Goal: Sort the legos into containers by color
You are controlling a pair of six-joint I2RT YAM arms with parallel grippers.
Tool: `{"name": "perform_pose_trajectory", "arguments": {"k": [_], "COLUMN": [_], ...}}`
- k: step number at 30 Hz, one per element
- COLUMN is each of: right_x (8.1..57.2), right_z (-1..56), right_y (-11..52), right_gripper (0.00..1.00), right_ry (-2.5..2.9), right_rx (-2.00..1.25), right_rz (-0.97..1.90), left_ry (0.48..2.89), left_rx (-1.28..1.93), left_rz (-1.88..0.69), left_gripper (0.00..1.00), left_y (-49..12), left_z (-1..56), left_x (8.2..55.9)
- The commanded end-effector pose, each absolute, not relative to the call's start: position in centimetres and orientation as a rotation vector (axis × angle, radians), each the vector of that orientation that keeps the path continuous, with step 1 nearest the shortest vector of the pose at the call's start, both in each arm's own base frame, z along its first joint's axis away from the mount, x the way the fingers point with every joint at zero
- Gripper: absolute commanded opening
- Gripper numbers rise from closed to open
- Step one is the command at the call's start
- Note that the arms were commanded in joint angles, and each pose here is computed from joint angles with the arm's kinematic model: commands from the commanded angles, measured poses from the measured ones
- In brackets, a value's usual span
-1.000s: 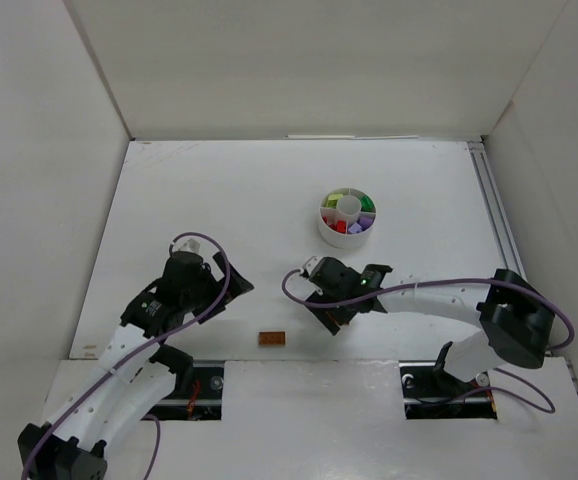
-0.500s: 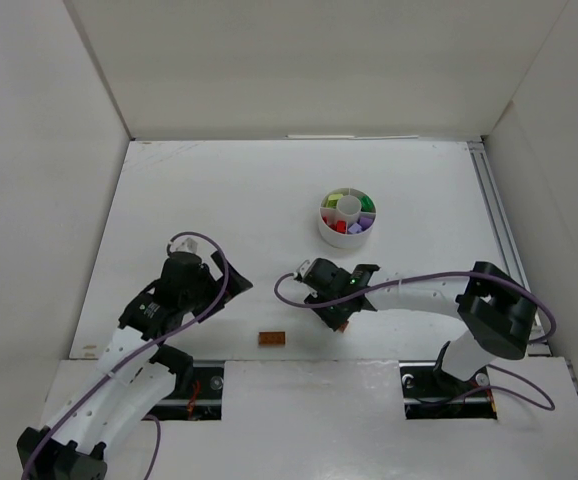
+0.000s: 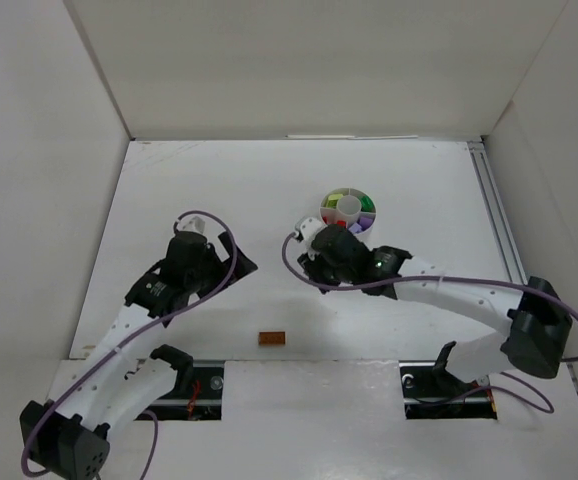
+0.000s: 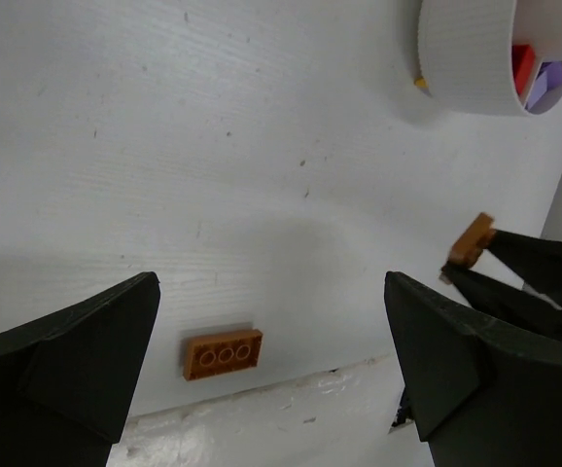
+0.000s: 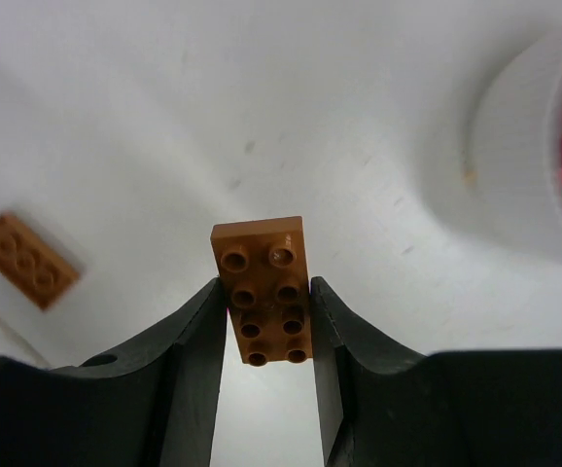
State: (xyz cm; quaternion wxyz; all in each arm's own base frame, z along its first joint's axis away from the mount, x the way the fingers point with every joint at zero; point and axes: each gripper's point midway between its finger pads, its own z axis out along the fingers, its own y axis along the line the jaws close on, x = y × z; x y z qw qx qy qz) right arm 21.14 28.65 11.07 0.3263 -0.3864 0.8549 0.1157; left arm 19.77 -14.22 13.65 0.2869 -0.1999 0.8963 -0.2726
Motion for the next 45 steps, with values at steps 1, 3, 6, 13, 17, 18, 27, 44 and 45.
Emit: {"name": "perform_pose_trajectory", "arguments": {"k": [1, 3, 6, 13, 17, 18, 27, 44, 45], "right_x": [27.0, 31.2, 34.1, 39.8, 41.6, 42.1, 42.9, 41.7, 41.7], "right_z": [19.4, 21.9, 24.7, 26.9, 25.8, 25.5, 22.4, 16.7, 17.5], "right_y": [29.4, 26.8, 25.3, 22.6, 22.9, 22.8, 23.1, 21.0, 21.0], "right_gripper": [0.22, 0.22, 0.22, 0.23, 0.24, 0.24, 0.26, 0.31, 0.35], "right_ry": [1.99, 1.933, 1.846, 1.739, 1.721, 1.717, 1.668, 1.739, 1.721], "right_rx": [-0.809, -0.686, -0.61, -0.522, -0.548, -0.554, -0.597, -0.525, -0.513], "right_rz": [0.33, 0.328, 0.343, 0.258, 0.303, 0.3, 0.386, 0.408, 0.416], "left_ry": [2.269, 2.242, 2.205, 2.23, 2.253, 2.247, 2.251, 2.301, 2.312], "left_rx": [-0.427, -0.397, -0.395, -0.366, -0.345, -0.336, -0.335, -0.414, -0.417], "left_rz": [-0.729, -0.714, -0.692, -0.708, -0.71, -0.724, -0.714, -0.68, -0.676], "left_gripper": [1.0, 1.0, 1.0, 1.0, 1.0, 1.0, 1.0, 1.0, 1.0], "left_y": [-15.0, -15.4, -15.2, -15.1, -15.4, -15.6, -15.4, -14.4, -14.3], "left_z": [17.8, 18.9, 20.1, 19.7, 19.3, 19.5, 19.4, 17.7, 17.3], "left_x": [23.1, 24.8, 26.8, 31.0, 32.2, 32.2, 32.8, 30.7, 30.5]}}
